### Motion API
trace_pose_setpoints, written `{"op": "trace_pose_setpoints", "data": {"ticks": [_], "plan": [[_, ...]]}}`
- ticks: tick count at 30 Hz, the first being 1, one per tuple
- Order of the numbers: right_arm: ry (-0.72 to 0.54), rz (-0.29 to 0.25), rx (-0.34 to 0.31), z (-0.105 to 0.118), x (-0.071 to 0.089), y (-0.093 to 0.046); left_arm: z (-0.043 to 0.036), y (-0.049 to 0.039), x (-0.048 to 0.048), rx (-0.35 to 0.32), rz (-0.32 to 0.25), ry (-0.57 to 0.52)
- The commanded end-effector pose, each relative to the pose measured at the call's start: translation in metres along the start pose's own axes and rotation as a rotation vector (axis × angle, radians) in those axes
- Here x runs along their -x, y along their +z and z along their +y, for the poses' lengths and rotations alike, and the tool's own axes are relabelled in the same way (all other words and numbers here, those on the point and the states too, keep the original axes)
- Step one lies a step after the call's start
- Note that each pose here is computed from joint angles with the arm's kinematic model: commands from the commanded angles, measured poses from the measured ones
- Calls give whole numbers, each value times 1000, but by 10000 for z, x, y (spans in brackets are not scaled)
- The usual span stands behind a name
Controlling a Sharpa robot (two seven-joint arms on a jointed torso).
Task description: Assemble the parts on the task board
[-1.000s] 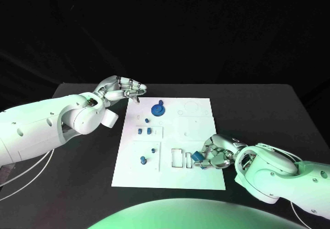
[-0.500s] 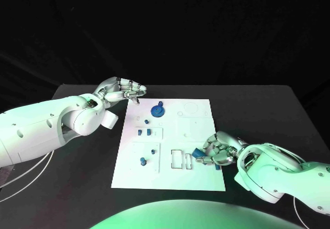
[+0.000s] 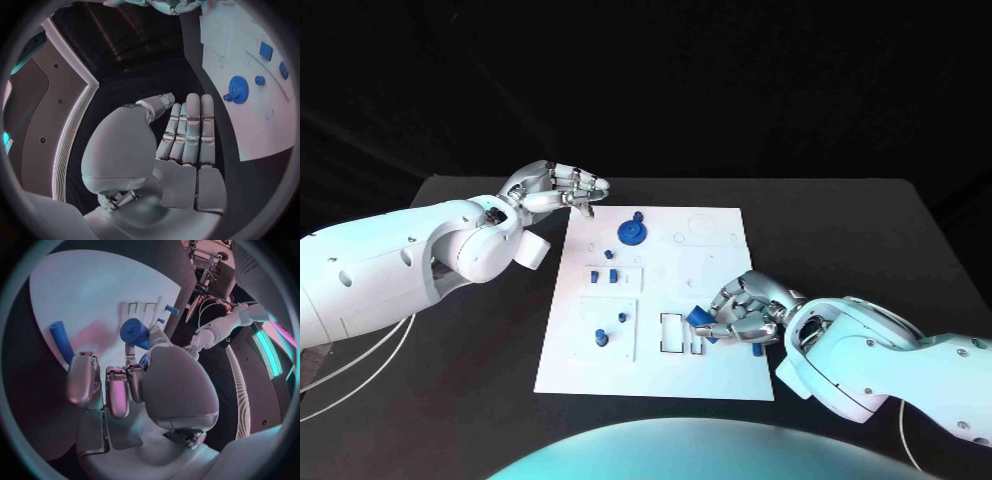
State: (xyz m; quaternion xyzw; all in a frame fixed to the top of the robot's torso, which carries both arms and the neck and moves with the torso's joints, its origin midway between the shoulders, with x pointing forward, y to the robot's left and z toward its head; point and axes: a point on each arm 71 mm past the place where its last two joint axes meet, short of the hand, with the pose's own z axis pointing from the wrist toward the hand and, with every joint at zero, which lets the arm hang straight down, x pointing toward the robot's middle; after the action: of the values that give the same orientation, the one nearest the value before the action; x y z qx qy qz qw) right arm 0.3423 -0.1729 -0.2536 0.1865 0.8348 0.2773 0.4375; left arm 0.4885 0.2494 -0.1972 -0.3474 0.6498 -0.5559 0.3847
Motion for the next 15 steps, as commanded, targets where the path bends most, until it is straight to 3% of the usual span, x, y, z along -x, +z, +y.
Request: {"op": "trace_pose_setpoints", "data": {"ticks": [1,8,15], "plan": [[25,23,11,61,-55,37,-13,8,-21,-9,8,-1],[17,69,20,167,-171,136,-15,9,-28,-9,11,-2],[6,80,10,189,-220,216,-15,4,-24,-8,11,-2]]}}
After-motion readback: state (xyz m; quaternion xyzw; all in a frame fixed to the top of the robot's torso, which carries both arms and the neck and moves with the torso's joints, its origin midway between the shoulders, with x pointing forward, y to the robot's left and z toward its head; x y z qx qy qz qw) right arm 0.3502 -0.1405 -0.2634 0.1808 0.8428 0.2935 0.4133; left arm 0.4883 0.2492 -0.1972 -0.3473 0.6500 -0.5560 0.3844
